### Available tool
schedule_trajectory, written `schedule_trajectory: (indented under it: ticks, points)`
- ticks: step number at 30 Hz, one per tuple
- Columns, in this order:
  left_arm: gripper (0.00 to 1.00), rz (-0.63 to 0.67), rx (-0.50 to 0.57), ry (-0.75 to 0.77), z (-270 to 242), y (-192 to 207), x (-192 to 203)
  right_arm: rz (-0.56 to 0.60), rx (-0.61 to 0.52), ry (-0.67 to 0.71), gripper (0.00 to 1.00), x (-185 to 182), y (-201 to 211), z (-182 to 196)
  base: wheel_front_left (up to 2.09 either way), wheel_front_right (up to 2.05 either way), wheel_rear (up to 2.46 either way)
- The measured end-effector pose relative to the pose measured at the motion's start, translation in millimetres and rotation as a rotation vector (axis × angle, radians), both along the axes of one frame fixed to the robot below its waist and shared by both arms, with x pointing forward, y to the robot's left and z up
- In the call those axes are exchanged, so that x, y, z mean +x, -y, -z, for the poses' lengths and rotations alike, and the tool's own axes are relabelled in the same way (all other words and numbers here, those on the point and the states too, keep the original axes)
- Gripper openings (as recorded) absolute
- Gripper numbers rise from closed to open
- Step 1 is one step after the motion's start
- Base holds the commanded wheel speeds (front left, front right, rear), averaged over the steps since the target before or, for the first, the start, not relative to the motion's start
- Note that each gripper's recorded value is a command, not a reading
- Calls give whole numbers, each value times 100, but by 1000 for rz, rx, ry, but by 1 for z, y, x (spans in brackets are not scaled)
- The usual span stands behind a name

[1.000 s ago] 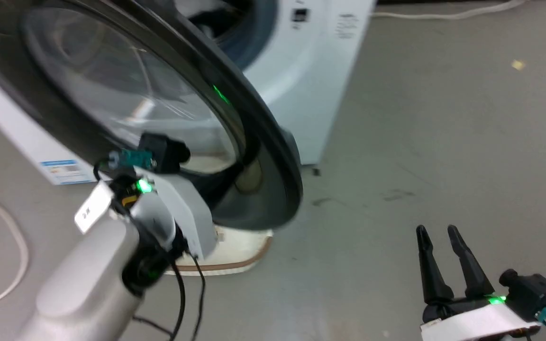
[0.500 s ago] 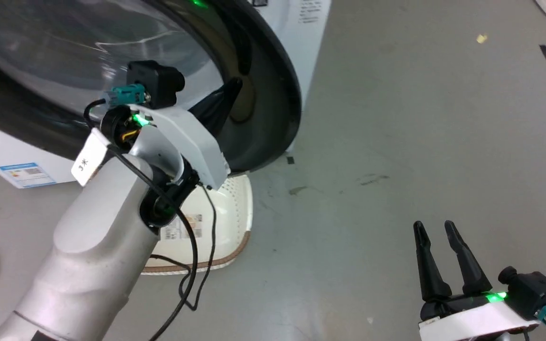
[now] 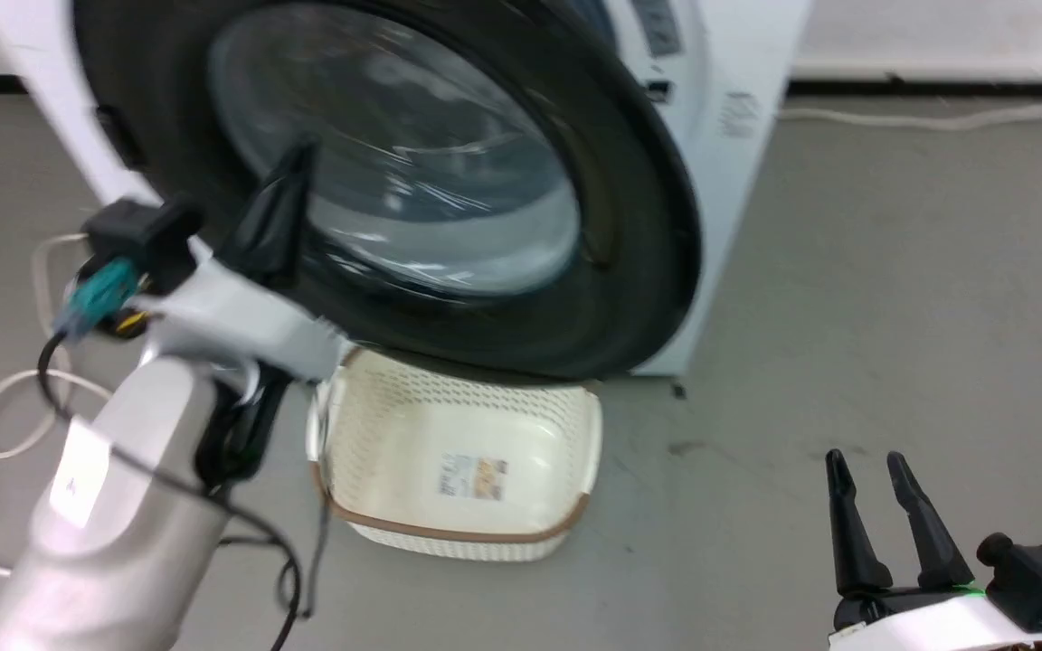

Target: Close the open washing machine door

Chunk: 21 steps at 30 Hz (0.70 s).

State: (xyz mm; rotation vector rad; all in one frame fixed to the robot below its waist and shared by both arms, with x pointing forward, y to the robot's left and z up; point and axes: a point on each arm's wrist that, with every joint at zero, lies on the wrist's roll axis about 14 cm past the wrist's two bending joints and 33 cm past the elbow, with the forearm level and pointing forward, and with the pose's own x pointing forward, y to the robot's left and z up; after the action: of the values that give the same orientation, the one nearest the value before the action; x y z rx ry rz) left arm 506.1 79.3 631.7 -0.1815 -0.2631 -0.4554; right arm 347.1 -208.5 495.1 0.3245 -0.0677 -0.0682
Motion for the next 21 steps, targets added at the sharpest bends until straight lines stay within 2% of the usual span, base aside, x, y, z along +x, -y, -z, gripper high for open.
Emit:
schedule_trajectory:
  ticks: [4,9,15,21]
  points:
    - [0,-140,45,34,-2,-51,-24,-39,-2,23,100,3,-12,-6,0,0,0]
    - [0,-232,28,0,13,-89,-57,-66,-4,46,100,2,-20,-13,0,0,0]
    - [0,-293,-32,-85,39,-111,-88,-85,-18,44,100,-5,-25,-13,0,0,0]
    - [0,-296,-48,-212,75,-114,-111,-85,-43,37,100,-10,-25,-11,0,0,0]
